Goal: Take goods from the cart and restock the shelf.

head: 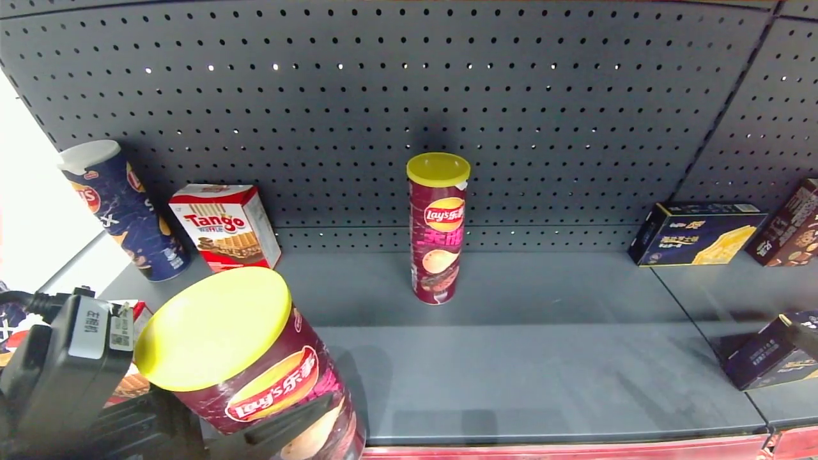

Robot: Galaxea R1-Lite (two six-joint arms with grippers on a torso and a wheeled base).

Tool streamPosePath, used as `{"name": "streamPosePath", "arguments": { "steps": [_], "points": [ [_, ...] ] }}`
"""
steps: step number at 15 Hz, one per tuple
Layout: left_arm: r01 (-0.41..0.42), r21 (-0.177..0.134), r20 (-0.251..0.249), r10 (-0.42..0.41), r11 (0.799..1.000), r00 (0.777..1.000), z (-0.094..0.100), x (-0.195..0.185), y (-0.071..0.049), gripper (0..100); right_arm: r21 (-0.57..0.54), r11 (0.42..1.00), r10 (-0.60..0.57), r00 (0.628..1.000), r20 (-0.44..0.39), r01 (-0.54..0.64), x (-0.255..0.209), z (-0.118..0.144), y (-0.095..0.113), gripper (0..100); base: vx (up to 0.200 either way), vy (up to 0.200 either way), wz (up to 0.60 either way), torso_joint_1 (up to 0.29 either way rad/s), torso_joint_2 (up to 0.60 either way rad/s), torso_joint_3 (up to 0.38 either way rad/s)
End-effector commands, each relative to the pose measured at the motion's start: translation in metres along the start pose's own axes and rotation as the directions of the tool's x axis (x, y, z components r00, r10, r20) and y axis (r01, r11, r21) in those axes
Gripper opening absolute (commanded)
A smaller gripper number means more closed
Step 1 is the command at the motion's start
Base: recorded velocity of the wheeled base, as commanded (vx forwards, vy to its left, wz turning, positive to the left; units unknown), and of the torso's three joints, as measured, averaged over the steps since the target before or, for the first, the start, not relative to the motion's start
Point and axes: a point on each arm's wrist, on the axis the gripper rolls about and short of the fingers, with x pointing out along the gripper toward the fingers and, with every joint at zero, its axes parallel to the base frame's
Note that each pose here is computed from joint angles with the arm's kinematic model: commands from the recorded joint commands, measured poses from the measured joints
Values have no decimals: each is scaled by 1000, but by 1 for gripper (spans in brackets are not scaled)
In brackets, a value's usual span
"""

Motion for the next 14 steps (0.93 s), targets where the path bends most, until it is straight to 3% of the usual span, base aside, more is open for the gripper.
{"name": "streamPosePath", "arguments": {
  "steps": [1, 6, 10, 14],
  "points": [
    [-9, 0, 7, 9, 1000, 1000, 1, -1, 1, 0, 0, 995, 96, 993, -74, -96, 57, -5, -7, 100, 0, 0, 0, 0, 0, 0],
    [-10, -8, 7, 10, 1000, 1000, -3, -8, -1, 0, 0, 952, 307, 950, -55, -307, 117, -5, -15, 100, 0, 0, 0, 0, 0, 0],
    [-12, -5, 18, 12, 1000, 1000, -2, -11, -1, 0, -32, 922, 384, 922, -47, -386, 159, 3, -15, 100, 0, 0, 0, 0, 0, 0],
    [-12, -7, 18, 12, 1000, 1000, -2, -11, -1, 0, -97, 860, 500, 865, -28, -500, 193, -5, -18, 100, 0, 0, 0, 0, 0, 0]
  ]
}}
